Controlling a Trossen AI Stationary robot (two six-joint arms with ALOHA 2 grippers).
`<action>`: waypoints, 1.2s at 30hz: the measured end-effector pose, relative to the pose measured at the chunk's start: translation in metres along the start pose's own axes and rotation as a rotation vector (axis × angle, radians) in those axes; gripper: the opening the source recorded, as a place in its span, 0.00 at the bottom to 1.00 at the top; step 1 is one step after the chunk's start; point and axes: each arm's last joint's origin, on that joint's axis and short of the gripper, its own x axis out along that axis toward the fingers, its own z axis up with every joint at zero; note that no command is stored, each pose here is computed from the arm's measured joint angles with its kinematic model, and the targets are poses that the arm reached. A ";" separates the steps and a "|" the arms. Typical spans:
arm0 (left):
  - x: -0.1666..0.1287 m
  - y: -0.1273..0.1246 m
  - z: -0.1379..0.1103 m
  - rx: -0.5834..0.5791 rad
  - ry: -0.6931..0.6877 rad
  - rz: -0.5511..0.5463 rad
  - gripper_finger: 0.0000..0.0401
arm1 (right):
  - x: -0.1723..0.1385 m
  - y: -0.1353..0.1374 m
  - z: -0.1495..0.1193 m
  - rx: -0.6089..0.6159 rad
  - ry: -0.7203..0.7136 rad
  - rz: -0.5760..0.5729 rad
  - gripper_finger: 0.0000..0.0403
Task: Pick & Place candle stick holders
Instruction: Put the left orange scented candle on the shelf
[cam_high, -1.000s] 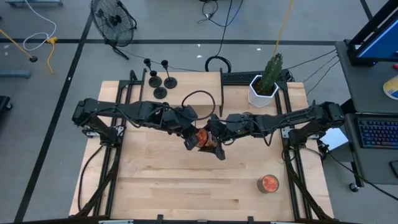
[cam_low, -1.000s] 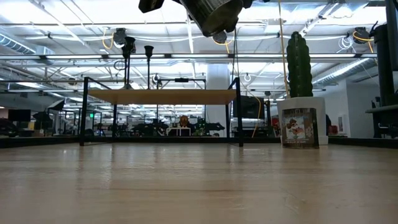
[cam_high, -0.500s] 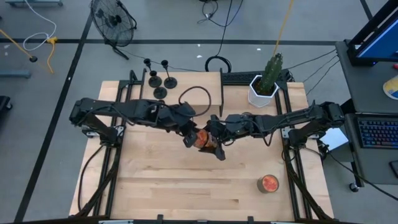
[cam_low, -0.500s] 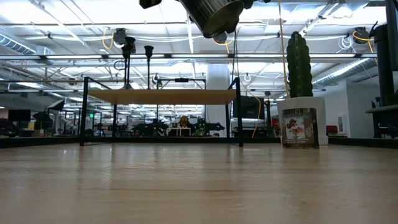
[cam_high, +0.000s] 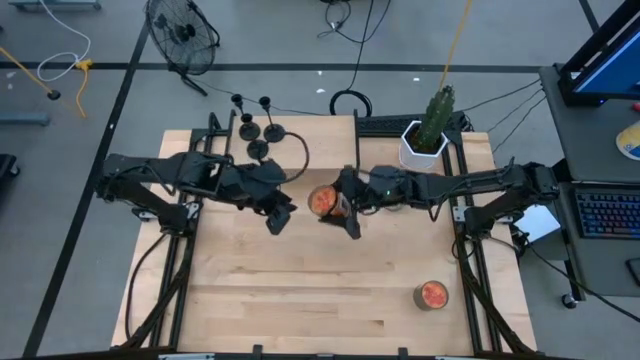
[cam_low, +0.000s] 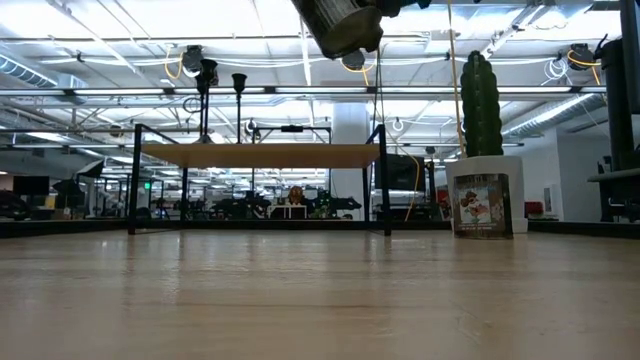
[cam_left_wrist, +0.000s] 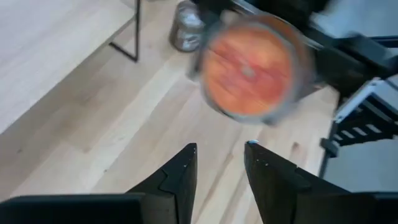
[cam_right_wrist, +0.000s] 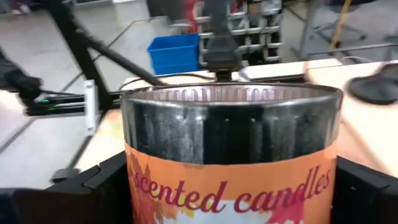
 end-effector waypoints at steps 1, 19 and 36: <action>-0.001 -0.002 -0.001 0.004 0.001 -0.006 0.33 | -0.002 -0.004 0.002 -0.006 -0.008 -0.013 0.87; -0.011 -0.025 -0.029 0.109 0.079 -0.067 0.26 | -0.019 -0.055 0.033 -0.022 -0.291 -0.366 0.87; -0.041 -0.018 -0.064 0.155 -0.136 -0.067 0.28 | -0.002 -0.069 0.024 0.002 -0.301 -0.462 0.87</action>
